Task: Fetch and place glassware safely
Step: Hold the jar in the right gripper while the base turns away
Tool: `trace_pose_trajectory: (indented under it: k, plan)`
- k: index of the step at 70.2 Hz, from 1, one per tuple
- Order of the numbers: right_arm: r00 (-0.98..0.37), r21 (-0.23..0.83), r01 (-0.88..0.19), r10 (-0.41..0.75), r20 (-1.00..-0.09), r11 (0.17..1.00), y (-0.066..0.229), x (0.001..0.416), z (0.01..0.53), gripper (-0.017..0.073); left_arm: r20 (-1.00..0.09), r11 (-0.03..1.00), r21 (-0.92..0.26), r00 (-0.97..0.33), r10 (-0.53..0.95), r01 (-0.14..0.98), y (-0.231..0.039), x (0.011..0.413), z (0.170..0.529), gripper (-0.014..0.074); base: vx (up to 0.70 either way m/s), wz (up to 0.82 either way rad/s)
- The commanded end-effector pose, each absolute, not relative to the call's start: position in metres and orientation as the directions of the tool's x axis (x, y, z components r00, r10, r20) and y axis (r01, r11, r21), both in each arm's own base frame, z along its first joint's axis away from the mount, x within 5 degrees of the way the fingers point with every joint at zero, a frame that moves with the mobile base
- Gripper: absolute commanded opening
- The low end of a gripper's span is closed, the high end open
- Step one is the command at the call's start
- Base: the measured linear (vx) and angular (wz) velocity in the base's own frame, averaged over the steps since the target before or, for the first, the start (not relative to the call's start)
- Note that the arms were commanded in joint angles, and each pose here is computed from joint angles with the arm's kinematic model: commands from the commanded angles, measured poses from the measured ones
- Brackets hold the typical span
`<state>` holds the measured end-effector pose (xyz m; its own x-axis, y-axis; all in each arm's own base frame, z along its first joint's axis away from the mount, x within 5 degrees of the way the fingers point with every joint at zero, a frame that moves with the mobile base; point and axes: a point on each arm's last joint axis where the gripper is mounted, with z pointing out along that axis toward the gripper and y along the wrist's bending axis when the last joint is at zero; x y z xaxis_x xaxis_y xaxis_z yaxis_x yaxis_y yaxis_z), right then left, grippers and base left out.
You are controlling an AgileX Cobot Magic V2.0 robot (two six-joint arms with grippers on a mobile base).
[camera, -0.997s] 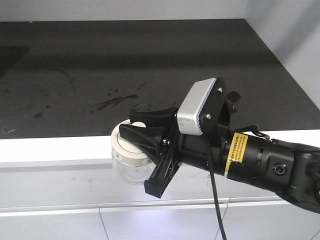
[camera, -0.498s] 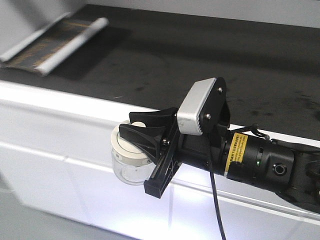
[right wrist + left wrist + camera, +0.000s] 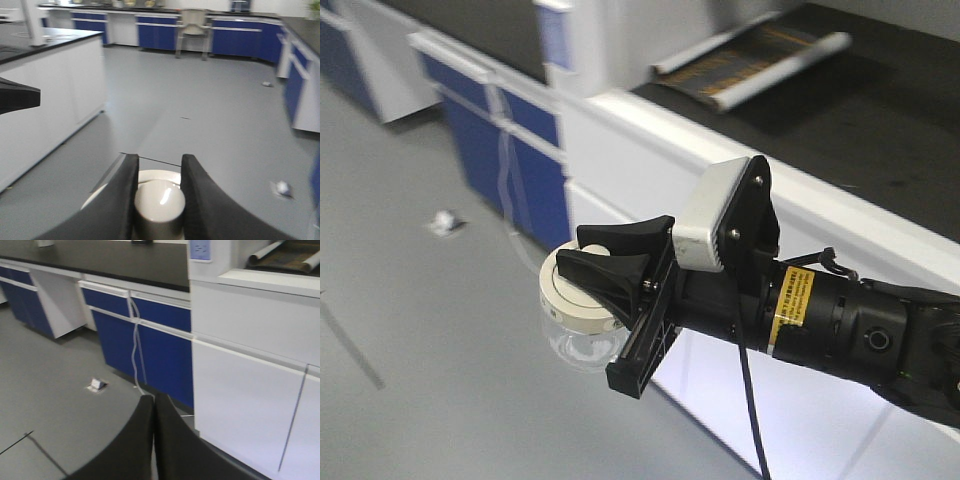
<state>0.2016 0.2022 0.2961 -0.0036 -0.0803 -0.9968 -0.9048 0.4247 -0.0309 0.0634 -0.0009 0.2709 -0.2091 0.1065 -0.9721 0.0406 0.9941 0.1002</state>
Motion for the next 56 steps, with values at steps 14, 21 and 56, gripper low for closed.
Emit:
trace_pose_trajectory:
  k: [14,21,56]
  plan:
    - [0.048,-0.029,-0.918,0.038,-0.998,0.396,0.2011,0.1961,0.3204,-0.0003,-0.988,0.995,0.091,-0.121,0.095,0.038,-0.0015,0.0642,0.2853,-0.0007,-0.07,0.85]
    - [0.048,-0.029,-0.918,0.038,-0.998,0.396,0.2011,0.1961,0.3204,-0.0003,-0.988,0.995,0.091,-0.121,0.095,0.038,-0.0015,0.0642,0.2853,-0.0007,-0.04,0.78]
    - [0.048,-0.029,-0.918,0.039,-0.998,0.396,0.2011,0.1961,0.3205,-0.0003,-0.988,0.995,0.091,-0.121,0.095,0.038,-0.0015,0.0642,0.2853,-0.0007,0.07,0.76]
